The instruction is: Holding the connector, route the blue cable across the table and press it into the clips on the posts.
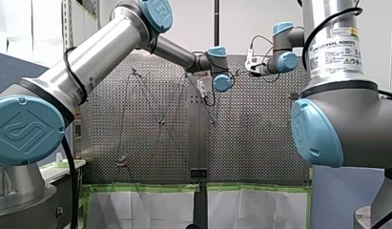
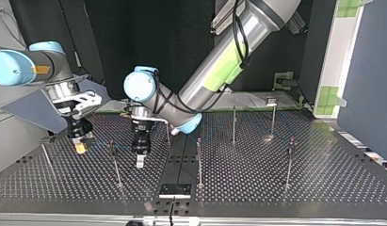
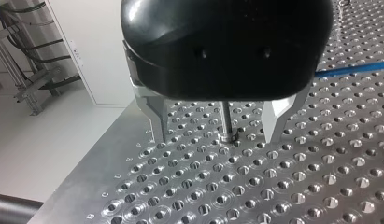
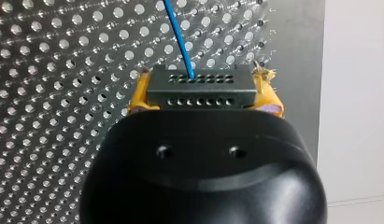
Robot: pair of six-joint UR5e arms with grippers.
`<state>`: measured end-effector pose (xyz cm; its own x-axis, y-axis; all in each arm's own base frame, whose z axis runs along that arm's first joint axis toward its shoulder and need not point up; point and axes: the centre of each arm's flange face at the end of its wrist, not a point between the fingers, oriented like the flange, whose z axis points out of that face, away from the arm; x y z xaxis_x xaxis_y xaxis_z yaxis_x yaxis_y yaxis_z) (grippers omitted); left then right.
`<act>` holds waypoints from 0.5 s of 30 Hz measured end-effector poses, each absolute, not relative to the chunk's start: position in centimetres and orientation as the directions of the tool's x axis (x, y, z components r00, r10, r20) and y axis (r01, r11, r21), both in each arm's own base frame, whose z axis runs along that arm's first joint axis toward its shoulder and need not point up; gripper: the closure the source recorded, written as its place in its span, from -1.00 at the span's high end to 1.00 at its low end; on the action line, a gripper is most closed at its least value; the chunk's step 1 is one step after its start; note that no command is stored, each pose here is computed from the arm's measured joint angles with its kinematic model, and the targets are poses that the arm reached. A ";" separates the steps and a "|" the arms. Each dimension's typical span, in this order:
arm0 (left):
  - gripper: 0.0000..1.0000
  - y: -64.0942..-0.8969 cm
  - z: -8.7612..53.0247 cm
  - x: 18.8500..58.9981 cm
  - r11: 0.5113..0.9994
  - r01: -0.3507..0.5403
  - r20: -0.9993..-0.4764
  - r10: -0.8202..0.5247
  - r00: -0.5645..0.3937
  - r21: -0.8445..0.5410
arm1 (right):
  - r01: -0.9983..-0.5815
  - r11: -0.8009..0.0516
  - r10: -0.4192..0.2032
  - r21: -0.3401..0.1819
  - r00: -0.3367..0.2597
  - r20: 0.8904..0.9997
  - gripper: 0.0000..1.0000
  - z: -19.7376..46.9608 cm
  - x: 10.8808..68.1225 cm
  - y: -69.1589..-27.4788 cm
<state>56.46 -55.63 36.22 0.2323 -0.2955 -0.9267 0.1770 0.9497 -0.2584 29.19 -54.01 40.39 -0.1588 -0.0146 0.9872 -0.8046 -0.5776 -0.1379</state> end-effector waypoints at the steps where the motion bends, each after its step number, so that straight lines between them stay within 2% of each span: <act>1: 1.00 -55.6 36.2 56.5 0.950 0.177 -0.927 -0.295 0.232 -0.258 | -0.804 -0.578 -0.014 -0.138 -0.159 0.987 -1.00 40.4 29.1 -54.1; 15: 1.00 -55.6 36.2 56.5 0.950 0.177 -0.927 -0.295 0.233 -0.258 | -0.801 -0.582 -0.011 -0.138 -0.162 0.987 -1.00 40.3 29.0 -54.4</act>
<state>56.47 -55.62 36.22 0.2326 -0.2954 -0.9266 0.1766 0.9497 -0.2585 28.97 -54.38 40.30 -0.1620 -0.0106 0.9867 -0.8013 -0.5821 -0.1378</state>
